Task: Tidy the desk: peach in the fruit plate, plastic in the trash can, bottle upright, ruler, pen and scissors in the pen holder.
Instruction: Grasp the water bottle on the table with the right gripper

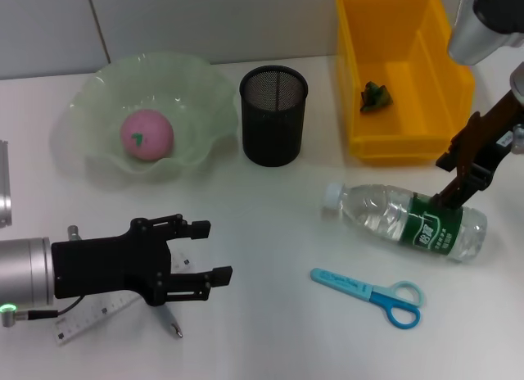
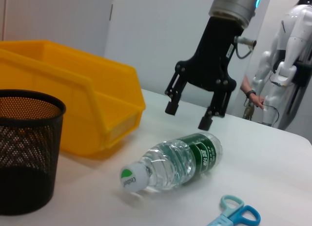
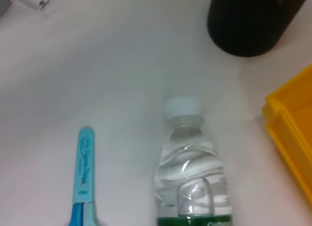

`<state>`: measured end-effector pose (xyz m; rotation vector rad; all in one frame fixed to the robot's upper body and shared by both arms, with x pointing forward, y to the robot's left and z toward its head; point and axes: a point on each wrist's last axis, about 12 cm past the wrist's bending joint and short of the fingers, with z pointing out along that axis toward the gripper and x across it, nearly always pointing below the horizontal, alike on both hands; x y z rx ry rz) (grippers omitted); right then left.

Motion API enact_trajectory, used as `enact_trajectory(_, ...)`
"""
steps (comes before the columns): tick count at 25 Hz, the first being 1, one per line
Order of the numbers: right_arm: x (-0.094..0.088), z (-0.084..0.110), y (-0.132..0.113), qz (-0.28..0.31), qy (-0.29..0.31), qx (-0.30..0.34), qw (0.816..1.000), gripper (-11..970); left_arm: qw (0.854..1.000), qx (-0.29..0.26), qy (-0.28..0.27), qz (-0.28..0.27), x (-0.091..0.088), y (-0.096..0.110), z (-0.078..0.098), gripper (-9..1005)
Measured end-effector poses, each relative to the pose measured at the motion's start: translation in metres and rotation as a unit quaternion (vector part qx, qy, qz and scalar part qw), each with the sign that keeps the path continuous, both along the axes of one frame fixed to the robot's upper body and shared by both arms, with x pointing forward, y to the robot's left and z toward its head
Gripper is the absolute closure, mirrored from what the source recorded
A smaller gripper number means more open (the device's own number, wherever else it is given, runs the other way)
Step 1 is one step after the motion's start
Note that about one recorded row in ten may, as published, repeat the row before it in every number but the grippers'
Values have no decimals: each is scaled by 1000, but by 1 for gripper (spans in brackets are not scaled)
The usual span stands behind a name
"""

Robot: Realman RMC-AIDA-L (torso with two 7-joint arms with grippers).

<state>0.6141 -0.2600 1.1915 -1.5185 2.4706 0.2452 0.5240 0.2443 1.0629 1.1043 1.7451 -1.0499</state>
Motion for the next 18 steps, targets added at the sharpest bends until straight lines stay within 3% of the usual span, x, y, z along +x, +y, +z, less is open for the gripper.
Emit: enact_trajectory(18, -2, -37, 17, 25, 20, -10, 999, 216, 1000, 0, -2, 2, 2, 1, 2, 187)
